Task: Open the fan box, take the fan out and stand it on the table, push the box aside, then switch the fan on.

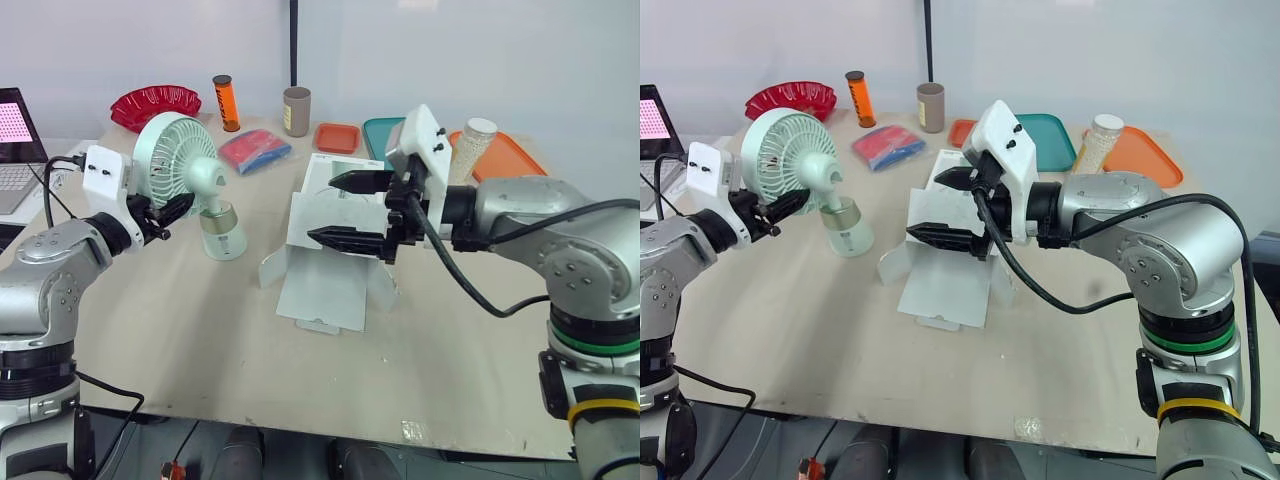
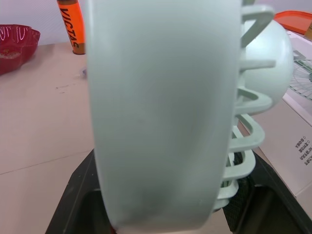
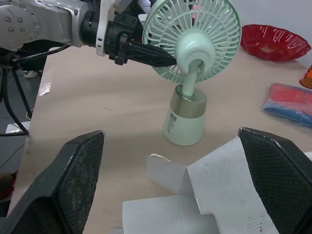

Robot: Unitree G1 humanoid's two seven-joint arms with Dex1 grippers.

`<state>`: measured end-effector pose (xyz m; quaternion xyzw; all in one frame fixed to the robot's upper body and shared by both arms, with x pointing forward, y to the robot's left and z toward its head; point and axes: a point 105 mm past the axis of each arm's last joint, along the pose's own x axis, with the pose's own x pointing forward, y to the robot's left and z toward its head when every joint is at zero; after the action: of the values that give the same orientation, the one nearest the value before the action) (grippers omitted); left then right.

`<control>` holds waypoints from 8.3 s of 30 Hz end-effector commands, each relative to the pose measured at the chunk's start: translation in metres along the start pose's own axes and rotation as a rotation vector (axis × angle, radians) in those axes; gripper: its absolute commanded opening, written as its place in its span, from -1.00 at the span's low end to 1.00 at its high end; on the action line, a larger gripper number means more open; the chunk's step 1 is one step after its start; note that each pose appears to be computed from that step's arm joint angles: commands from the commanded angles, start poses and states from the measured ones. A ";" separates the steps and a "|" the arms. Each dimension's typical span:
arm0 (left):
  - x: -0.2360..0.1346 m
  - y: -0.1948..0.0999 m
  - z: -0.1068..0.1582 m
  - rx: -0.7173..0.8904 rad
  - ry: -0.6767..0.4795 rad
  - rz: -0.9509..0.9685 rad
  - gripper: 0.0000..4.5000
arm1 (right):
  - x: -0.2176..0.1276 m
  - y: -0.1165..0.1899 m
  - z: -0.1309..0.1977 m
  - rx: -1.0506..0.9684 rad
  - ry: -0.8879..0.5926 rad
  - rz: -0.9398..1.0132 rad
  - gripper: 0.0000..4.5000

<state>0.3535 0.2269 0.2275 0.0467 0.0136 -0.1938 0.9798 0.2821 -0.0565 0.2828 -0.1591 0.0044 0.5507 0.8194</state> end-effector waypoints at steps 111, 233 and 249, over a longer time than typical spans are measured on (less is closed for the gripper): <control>-0.039 0.005 0.014 -0.027 -0.014 0.083 0.99 | -0.003 0.006 0.004 -0.013 -0.045 -0.001 1.00; -0.026 -0.140 0.002 0.180 -0.100 -0.852 1.00 | -0.156 -0.019 -0.125 0.360 0.274 -1.083 -1.00; -0.029 -0.148 -0.010 0.241 -0.077 -0.925 1.00 | -0.244 -0.004 -0.151 0.548 0.290 -1.204 -1.00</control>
<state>0.2759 0.1038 0.2036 0.1211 -0.0106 -0.6007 0.7902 0.2208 -0.2994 0.1760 0.0133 0.1788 -0.0325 0.9833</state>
